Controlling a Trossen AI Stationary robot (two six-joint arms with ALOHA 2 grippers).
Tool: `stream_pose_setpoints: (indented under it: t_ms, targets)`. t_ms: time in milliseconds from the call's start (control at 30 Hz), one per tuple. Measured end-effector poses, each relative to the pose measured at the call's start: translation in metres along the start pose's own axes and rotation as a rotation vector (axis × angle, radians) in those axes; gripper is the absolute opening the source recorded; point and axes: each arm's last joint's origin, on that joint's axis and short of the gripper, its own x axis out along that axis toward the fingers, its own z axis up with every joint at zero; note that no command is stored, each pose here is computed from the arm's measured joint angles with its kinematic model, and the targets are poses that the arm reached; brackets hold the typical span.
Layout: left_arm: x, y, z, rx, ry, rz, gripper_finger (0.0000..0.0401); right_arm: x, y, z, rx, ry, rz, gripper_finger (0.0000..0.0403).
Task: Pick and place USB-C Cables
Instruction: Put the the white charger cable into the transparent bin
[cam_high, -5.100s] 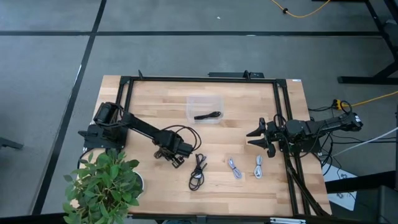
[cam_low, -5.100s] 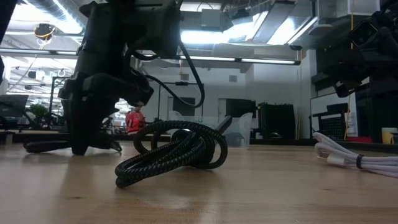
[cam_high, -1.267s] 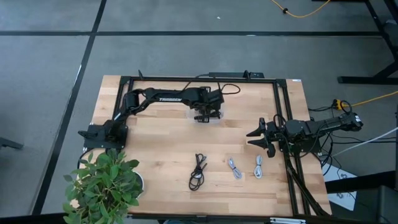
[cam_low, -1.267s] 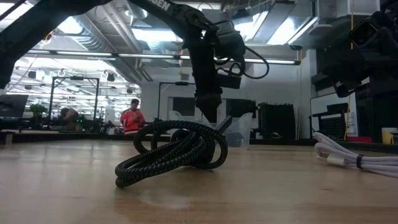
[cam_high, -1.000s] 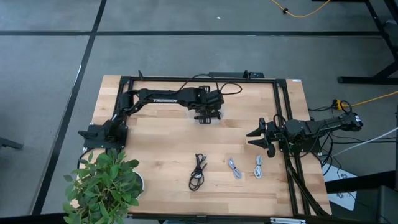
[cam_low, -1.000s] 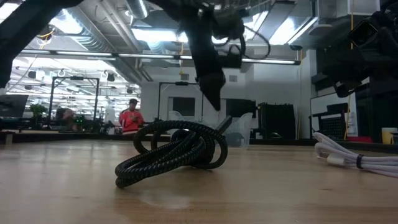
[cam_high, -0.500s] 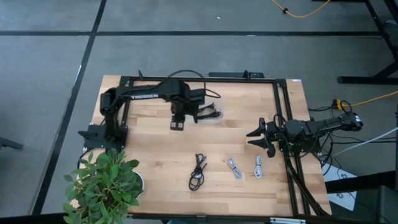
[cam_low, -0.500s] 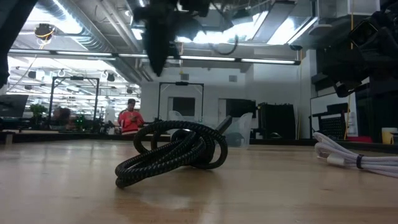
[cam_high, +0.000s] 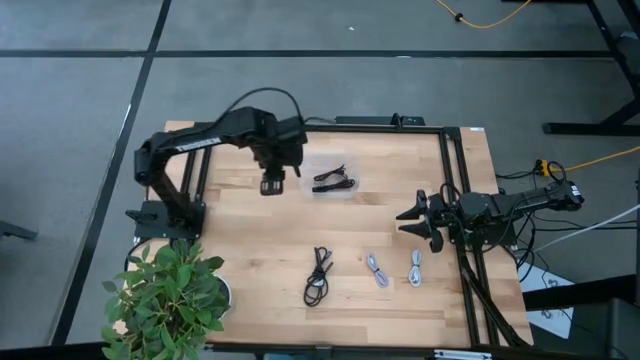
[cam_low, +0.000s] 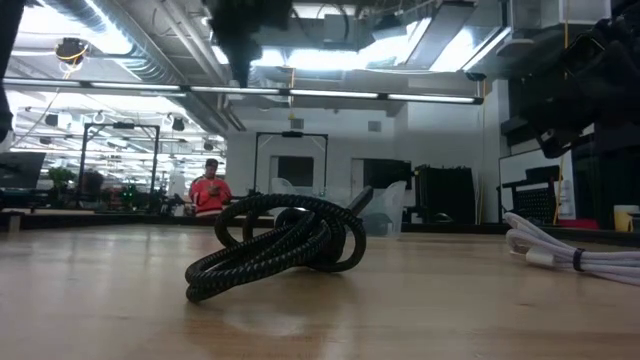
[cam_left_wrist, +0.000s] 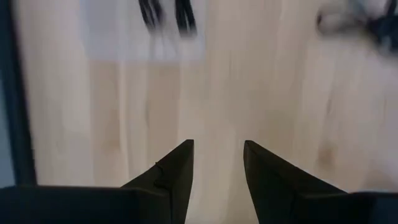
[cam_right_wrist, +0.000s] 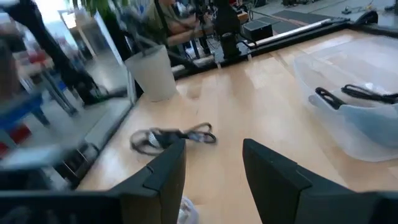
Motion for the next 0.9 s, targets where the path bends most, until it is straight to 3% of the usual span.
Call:
stream_pose_setpoints:
  t_ms: [133, 200, 333, 433, 567, 800, 900]
  targets:
    - [-0.003, 0.001, 0.008, 0.041, -0.218, 0.037, 0.0133, -0.001, 0.007, 0.014, 0.289, -0.091, 0.127, 0.0164]
    - [0.002, 0.001, 0.007, 0.092, -0.251, 0.033, 0.0133, -0.005, 0.014, 0.029, 0.367, -0.148, 0.213, 0.0164]
    - [0.029, 0.002, -0.003, 0.120, -0.170, -0.014, 0.0133, -0.016, 0.032, 0.066, 0.263, -0.281, 0.357, 0.0164]
    - [0.052, 0.010, -0.017, 0.100, -0.095, -0.022, 0.0133, -0.018, 0.045, 0.093, 0.192, -0.284, 0.340, 0.0164]
    - [0.079, 0.026, -0.040, -0.003, 0.022, -0.035, 0.0133, -0.002, 0.056, 0.113, 0.315, 0.017, 0.110, 0.0164]
    - [0.089, 0.048, -0.056, -0.122, 0.061, -0.027, 0.0133, 0.027, 0.065, 0.116, 0.697, 0.607, -0.608, 0.0164]
    - [0.089, 0.050, -0.057, -0.130, 0.061, -0.027, 0.0133, 0.042, 0.068, 0.106, 0.826, 0.784, -0.810, 0.0164]
